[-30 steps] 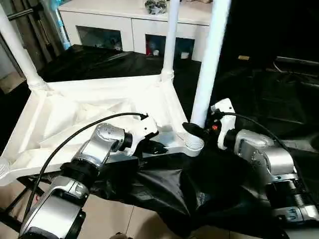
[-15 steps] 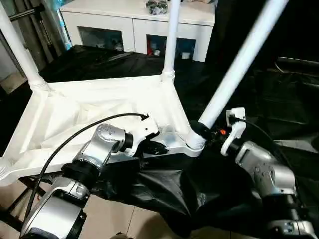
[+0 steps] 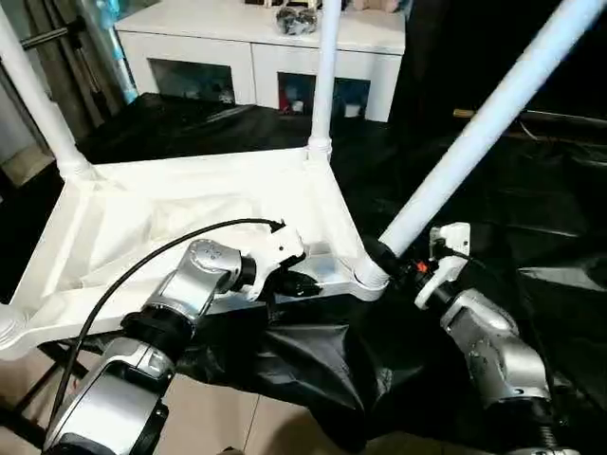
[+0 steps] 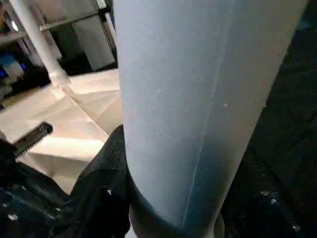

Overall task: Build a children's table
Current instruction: Insert table leg to table base

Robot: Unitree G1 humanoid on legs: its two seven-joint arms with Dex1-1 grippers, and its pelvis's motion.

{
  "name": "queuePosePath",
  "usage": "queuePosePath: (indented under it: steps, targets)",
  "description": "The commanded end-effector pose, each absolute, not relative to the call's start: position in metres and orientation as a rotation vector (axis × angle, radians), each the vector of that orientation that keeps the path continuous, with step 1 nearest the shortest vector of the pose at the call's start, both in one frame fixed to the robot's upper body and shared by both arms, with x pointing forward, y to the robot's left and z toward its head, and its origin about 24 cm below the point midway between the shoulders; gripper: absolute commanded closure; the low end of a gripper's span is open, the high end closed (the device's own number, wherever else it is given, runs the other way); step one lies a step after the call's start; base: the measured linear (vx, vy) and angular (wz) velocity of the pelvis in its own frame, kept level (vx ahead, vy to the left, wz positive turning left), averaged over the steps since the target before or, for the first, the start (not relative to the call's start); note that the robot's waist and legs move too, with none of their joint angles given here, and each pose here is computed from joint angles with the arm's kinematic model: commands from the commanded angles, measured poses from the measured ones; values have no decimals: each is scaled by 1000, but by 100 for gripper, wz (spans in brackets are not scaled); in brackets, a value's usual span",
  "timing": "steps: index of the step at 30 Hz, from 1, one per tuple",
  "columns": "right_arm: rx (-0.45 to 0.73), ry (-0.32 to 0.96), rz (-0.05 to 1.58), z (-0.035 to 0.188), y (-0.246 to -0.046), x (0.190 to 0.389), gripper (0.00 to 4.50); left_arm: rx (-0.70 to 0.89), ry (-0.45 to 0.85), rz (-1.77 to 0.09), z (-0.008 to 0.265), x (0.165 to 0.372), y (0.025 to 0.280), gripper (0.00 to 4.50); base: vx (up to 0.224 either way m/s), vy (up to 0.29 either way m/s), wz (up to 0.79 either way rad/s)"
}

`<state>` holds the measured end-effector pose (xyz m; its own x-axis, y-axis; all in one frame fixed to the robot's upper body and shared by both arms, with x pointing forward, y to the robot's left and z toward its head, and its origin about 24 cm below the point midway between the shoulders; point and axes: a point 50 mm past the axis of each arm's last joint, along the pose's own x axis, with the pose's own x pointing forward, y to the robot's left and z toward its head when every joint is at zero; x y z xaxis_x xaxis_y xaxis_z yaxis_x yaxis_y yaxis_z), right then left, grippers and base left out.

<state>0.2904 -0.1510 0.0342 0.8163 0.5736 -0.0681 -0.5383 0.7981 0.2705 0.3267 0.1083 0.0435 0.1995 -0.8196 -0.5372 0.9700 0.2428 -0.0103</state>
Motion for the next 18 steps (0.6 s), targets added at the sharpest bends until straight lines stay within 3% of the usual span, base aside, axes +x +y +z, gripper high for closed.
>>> queuePosePath:
  steps: [1,18]
  targets:
    - [176,333,569,-2,-152,274,260,377,442,-1250,53,334,108,450,0,0,0]
    - [9,368,748,3,-138,277,261,384,440,-1239,50,333,109,450,0,0,0]
